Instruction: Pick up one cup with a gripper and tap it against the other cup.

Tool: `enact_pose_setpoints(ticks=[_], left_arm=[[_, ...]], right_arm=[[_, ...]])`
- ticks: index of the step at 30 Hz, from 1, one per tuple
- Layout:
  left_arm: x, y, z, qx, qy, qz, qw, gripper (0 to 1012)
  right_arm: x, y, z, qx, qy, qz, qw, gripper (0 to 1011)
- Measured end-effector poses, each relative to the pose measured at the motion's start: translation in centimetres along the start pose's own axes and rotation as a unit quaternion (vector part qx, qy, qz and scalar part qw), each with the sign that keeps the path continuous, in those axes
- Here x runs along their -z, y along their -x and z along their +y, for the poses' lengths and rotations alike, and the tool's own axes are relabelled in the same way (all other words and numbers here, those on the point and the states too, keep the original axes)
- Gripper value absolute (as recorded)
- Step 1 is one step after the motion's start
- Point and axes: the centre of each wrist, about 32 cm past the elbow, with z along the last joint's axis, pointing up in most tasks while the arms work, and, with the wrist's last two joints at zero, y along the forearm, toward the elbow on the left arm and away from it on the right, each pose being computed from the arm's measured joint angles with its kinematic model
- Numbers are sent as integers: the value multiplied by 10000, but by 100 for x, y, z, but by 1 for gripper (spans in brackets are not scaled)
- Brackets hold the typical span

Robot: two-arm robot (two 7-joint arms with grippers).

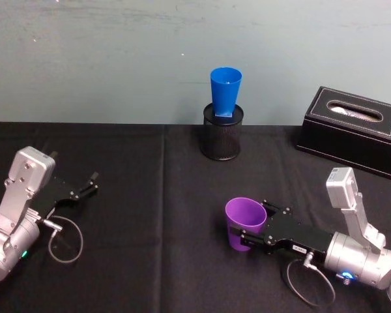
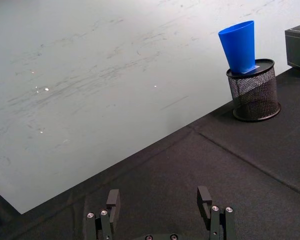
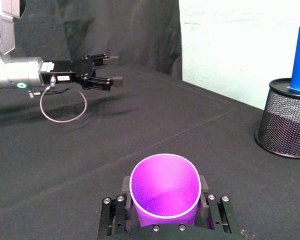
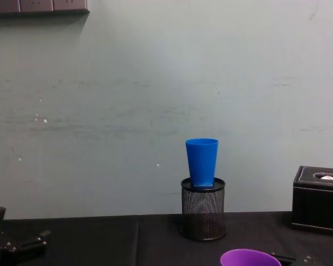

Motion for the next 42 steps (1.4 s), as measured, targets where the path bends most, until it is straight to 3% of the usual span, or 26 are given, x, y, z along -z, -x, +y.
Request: enact_pose_setpoints(ticks=[19,23,42], left_arm=[[0,0,0,0,0,0,10000,1011],[0,0,0,0,0,0,10000,1012],[0,0,0,0,0,0,10000,1011]], right_arm=[[-23,4,-4,-18,7,-32,10000,726],[-98,1,-9,-40,55,-61,10000,726],[-782,-99,-21,8,-93,-3,10000,726]])
